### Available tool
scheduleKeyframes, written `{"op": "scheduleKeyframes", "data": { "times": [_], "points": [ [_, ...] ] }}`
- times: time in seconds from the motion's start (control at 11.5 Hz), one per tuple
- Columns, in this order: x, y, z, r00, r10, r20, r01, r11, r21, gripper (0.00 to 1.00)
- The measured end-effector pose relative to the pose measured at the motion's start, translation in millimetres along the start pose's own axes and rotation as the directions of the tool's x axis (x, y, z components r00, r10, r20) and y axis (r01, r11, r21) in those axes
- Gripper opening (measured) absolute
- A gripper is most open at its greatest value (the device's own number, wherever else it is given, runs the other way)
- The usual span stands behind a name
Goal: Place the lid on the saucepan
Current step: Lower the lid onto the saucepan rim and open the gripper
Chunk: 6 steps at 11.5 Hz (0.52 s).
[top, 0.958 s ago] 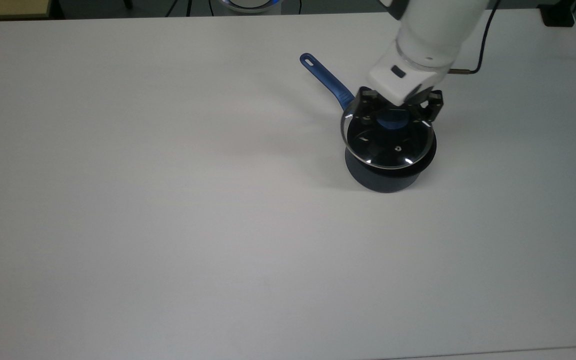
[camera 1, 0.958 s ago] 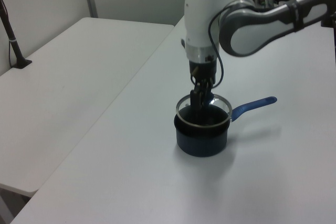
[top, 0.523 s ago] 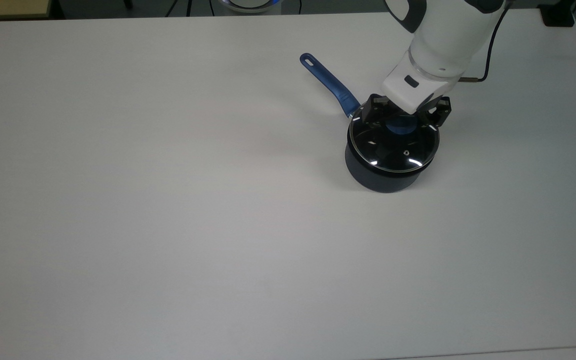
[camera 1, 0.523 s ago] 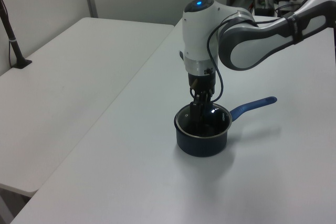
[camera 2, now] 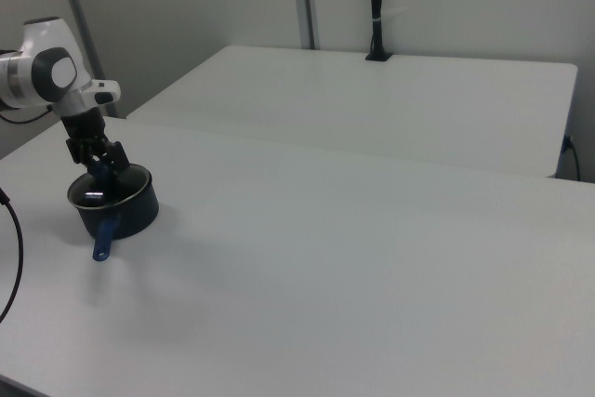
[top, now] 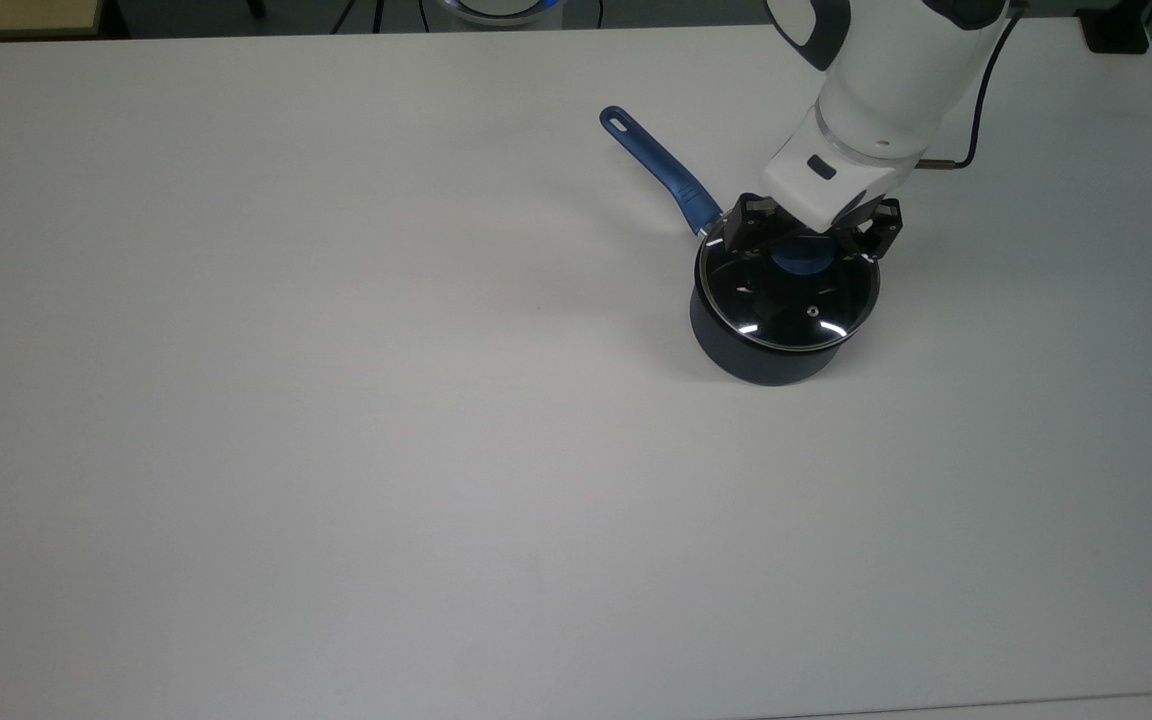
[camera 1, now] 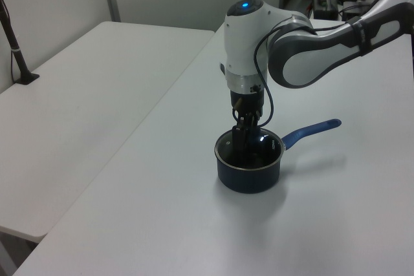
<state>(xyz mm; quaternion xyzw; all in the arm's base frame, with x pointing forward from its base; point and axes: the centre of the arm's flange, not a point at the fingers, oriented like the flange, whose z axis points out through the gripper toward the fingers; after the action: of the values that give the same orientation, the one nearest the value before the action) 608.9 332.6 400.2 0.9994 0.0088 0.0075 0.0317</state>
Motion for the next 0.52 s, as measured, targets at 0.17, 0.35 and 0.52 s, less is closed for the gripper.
{"op": "scheduleKeyframes", "data": {
  "times": [0.17, 0.35, 0.52],
  "points": [
    [1.4, 1.5, 1.5, 1.000, 0.003, 0.000, -0.003, 1.000, -0.001, 0.51],
    [3.0, 0.0, 2.6, 1.000, 0.002, -0.002, -0.002, 1.000, -0.003, 0.55],
    [3.6, -2.5, 0.6, 1.000, -0.001, -0.007, 0.001, 1.000, 0.000, 0.81]
  ]
}}
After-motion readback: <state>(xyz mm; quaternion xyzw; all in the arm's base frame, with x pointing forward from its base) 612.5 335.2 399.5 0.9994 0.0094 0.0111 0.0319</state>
